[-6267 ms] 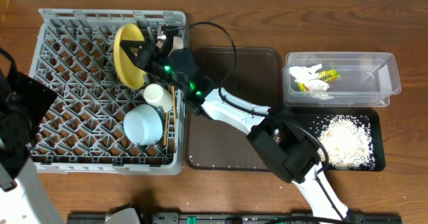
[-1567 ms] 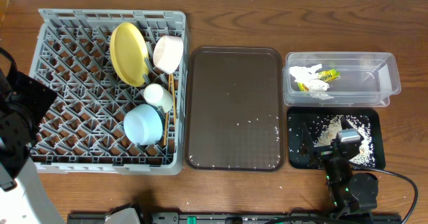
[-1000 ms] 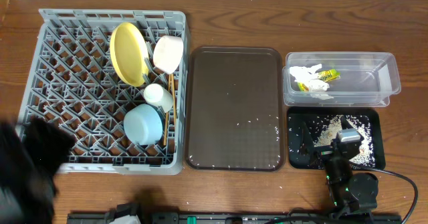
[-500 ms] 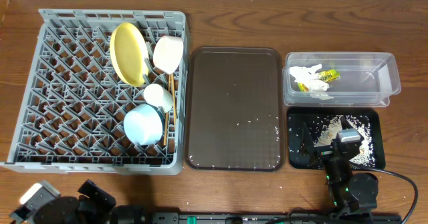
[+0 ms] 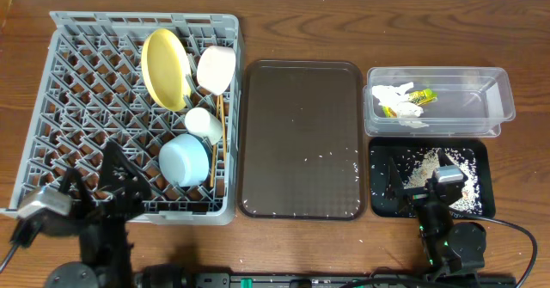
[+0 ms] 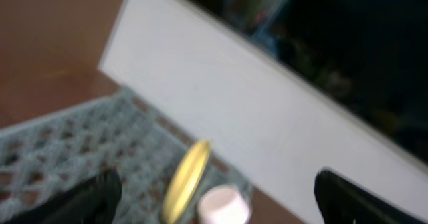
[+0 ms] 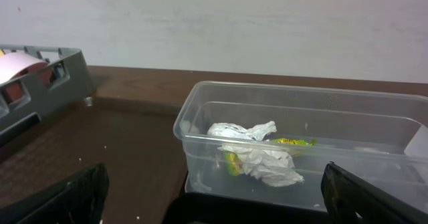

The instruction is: Sort waste into correct bins and load items into the dishwasher

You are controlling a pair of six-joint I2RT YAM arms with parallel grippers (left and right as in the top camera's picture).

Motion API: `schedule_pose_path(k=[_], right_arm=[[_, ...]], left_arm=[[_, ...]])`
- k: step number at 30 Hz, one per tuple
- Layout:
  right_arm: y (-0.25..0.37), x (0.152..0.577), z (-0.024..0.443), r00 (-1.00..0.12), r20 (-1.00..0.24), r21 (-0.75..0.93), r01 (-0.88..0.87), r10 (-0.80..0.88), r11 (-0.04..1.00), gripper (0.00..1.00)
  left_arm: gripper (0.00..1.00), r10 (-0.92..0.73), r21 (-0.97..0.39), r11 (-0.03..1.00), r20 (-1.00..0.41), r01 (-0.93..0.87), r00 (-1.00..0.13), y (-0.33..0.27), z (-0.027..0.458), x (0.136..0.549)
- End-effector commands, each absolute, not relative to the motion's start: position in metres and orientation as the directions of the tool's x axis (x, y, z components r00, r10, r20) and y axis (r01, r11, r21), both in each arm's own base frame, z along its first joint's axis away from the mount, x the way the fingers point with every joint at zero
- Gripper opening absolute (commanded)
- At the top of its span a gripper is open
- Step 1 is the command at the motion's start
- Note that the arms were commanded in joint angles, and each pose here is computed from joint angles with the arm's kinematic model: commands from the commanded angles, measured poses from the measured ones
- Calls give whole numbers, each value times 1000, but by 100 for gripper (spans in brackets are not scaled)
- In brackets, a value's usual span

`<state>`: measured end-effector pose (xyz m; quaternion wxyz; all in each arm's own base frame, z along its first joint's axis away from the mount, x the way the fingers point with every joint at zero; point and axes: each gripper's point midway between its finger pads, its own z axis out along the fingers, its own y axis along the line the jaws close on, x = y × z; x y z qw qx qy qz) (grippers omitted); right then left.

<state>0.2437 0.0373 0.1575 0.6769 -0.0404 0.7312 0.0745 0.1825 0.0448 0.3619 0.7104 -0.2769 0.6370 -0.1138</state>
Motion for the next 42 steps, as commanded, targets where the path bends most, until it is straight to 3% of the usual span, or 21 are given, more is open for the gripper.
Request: schedule_pose_path(k=[1,11,26,30,42], right_arm=[[33,244,157,-79,-996,46,-141,35,989,99],[33,244,157,-79,-996,46,-141,35,989,99],[33,244,157,-79,-996,46,-141,35,989,99],[33,244,157,-79,-996,46,-141,35,989,99],[33,244,157,-79,-996,46,-141,35,989,99]], left_arm=[[93,-517,-531,845,-840,-57,165,27,346,197],[93,-562,-577,816,-791,9,242,29,281,219],[93,-599,-601,790,-799,-123,56,26,168,245],[93,-593,-574,794,-804,-203,-46,26,136,242],[93,-548,-529,826,-835,-197,-55,26,137,242]])
